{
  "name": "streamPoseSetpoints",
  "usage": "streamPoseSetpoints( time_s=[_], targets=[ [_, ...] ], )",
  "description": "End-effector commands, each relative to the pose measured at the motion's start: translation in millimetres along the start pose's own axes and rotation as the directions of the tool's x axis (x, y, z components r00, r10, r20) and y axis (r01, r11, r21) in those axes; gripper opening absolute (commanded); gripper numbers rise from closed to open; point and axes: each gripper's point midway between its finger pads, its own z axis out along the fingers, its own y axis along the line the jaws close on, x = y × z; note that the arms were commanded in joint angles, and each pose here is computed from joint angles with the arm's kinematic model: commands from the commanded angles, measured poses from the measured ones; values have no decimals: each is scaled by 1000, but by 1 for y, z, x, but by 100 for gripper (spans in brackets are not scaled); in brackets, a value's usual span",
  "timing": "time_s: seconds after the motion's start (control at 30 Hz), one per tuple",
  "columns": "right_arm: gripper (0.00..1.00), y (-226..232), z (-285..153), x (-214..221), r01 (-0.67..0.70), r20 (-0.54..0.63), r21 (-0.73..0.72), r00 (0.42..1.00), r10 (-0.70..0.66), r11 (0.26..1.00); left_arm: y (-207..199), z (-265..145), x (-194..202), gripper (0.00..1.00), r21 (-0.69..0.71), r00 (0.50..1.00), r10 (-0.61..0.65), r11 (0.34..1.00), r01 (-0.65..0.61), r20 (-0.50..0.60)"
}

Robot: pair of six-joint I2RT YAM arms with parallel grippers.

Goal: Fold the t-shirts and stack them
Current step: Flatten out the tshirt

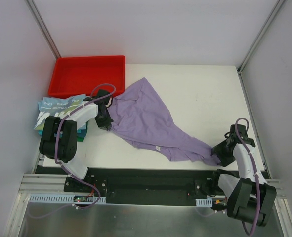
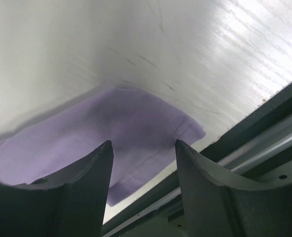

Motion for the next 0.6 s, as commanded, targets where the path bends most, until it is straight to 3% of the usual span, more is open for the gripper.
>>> streamPoseSetpoints(
  time_s=[0.0, 0.2, 0.3, 0.43, 0.57],
  targets=[
    [55, 2, 13, -5, -15, 3, 12, 1000, 14, 1000, -4, -4, -5, 0, 19, 1000, 16, 1000, -17, 11],
    [44, 7, 28, -6, 8, -31, 21, 999, -8, 1000, -2, -2, -4, 0, 8, 1000, 8, 1000, -8, 10],
    [29, 12, 35, -5, 16, -51, 7, 999, -15, 1000, -2, -3, -5, 0, 7, 1000, 8, 1000, -8, 16],
    [2, 24, 33, -7, 59, -63, -53, 996, -62, 997, -2, -7, -7, 0, 14, 1000, 5, 1000, -5, 29],
    [0, 32, 15, -19, 101, -12, -94, 995, -102, 990, -4, -18, -13, 0, 32, 998, -3, 999, 1, 69]
  ],
)
